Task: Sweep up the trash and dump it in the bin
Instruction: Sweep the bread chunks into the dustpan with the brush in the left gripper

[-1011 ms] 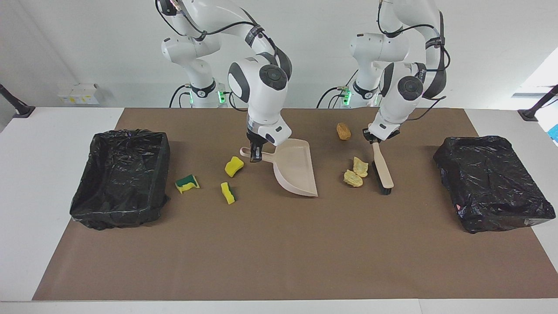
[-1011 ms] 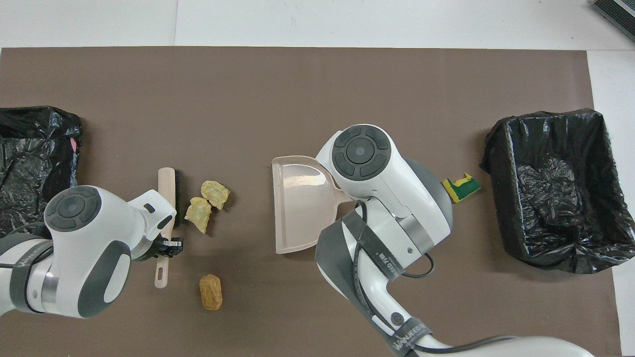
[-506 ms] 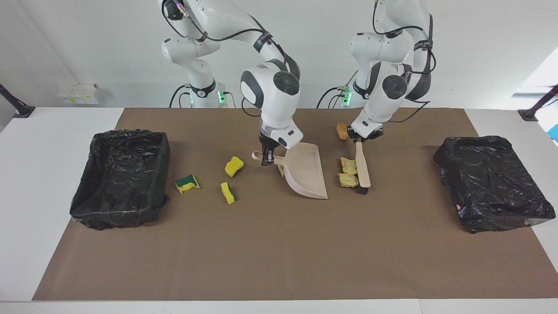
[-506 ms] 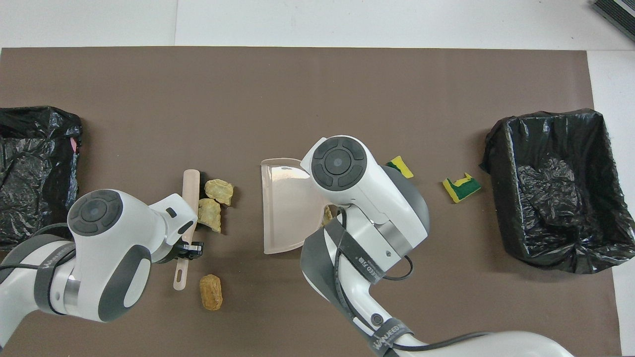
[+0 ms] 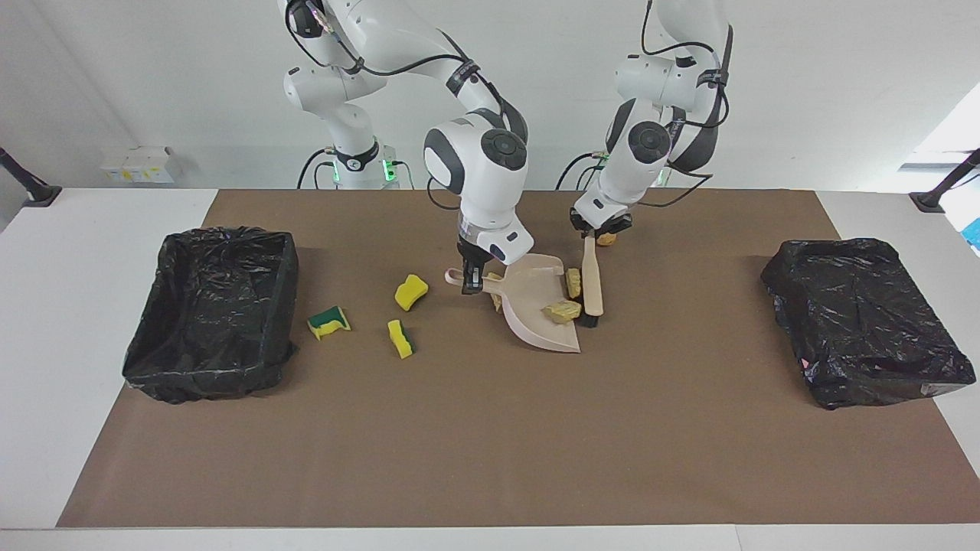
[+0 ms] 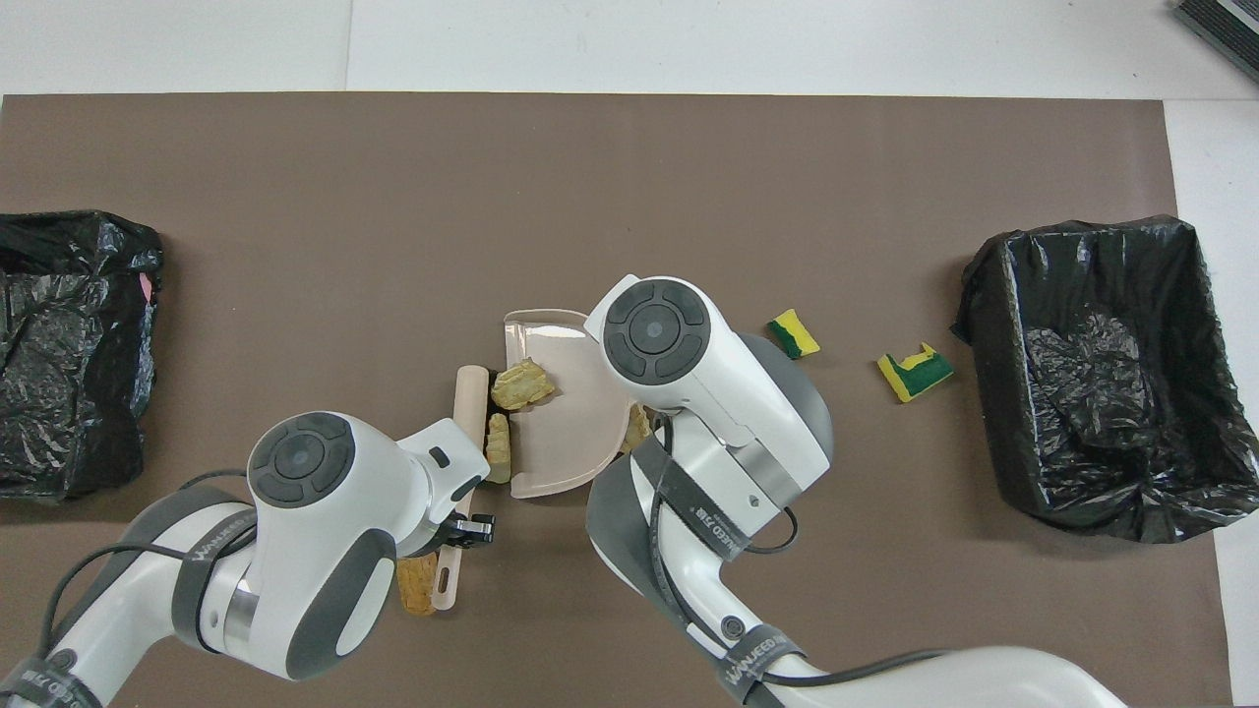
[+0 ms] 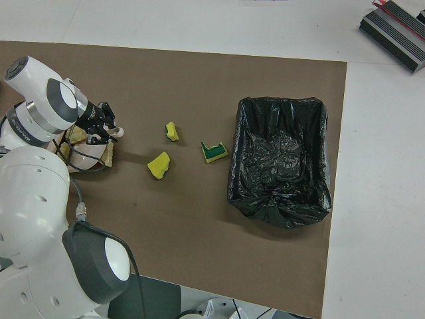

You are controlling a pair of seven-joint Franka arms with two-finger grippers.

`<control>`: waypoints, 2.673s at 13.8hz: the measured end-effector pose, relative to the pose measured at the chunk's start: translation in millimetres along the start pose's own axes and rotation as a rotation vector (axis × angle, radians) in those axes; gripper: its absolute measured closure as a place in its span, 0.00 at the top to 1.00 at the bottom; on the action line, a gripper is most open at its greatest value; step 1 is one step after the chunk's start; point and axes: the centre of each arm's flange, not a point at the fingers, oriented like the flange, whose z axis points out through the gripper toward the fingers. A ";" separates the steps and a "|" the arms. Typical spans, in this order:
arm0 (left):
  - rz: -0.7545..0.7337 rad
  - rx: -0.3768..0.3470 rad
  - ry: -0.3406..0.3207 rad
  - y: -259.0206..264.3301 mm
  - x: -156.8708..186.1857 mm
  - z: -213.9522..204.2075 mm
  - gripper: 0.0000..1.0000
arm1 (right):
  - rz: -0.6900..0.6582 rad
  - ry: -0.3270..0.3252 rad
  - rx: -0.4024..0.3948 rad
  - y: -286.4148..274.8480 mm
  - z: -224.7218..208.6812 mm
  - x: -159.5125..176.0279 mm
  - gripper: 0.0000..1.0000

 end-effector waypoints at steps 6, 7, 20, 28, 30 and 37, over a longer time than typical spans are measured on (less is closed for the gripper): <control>-0.171 -0.058 -0.020 37.7 -5.2 -19.6 0.26 | 0.005 0.026 -0.029 4.9 6.3 -0.1 0.32; -0.209 -0.044 -0.054 37.7 -9.5 -19.2 0.26 | 0.002 0.028 -0.032 5.2 7.0 -0.1 0.32; -0.708 0.308 -0.281 0.0 -86.6 -14.4 0.26 | -0.119 0.051 -0.072 10.1 5.7 -17.1 0.32; -0.802 0.173 -0.129 27.6 -105.6 37.2 0.26 | -0.173 0.097 -0.146 -26.5 20.8 -24.1 0.32; -0.829 0.090 -0.066 26.1 -86.0 32.4 0.26 | -0.173 0.097 -0.146 -26.5 20.9 -24.1 0.32; -0.846 -0.080 0.069 25.0 -6.9 10.4 0.26 | -0.174 0.092 -0.138 -24.4 20.2 -22.2 0.32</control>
